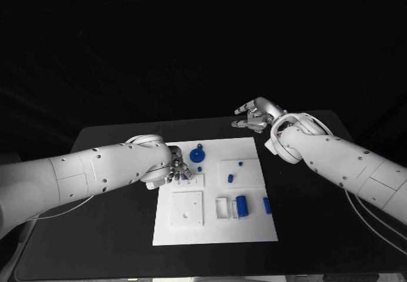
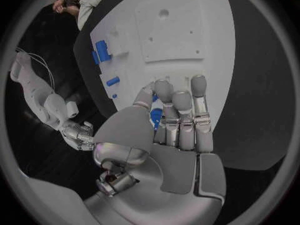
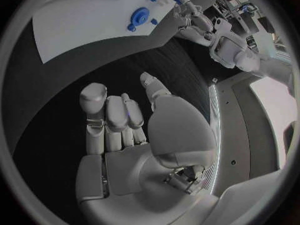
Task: Assemble the parts on the task board
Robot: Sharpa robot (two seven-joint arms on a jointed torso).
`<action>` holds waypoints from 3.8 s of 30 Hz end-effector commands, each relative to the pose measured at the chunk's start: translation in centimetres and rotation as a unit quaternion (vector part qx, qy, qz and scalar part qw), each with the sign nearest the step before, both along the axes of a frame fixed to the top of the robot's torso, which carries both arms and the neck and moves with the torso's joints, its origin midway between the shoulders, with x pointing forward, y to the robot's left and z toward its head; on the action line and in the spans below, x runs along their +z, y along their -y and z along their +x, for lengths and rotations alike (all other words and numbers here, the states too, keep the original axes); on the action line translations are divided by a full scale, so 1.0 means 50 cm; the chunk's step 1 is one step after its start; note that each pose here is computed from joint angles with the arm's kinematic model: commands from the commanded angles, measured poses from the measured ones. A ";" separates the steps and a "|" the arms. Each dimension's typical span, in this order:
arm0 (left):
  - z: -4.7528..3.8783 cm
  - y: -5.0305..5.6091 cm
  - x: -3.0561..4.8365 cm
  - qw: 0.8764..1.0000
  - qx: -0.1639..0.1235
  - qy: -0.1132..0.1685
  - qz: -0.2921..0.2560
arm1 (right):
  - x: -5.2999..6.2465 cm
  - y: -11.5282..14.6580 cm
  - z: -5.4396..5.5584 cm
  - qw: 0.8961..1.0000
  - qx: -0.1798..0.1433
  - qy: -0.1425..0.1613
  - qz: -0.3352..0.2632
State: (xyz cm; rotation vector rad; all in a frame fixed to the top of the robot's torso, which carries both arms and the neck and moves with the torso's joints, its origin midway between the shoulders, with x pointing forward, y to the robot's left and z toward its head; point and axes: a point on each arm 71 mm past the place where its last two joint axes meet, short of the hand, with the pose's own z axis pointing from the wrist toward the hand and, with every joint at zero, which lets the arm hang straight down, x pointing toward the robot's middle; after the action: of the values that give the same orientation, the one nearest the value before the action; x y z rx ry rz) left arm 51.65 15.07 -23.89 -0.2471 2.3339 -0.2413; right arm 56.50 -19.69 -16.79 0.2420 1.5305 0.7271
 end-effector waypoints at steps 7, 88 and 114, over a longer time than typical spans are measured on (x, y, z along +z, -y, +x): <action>0.007 0.014 -0.008 0.998 -0.015 -0.064 0.017 | -0.003 -0.009 0.000 1.000 0.009 -0.005 -0.005; 0.022 0.022 -0.032 0.999 -0.010 -0.031 0.031 | -0.006 -0.018 0.000 1.000 0.014 -0.007 -0.006; 0.020 0.030 -0.031 0.999 -0.017 -0.025 0.033 | -0.007 -0.020 0.000 1.000 0.015 -0.010 -0.007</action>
State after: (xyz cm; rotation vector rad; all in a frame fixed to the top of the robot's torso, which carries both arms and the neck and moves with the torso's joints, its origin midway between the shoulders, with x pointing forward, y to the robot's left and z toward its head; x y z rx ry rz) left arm 52.81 13.89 -25.33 -0.1927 2.3819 -0.1618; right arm 56.54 -18.87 -17.09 0.2315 1.5507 0.7381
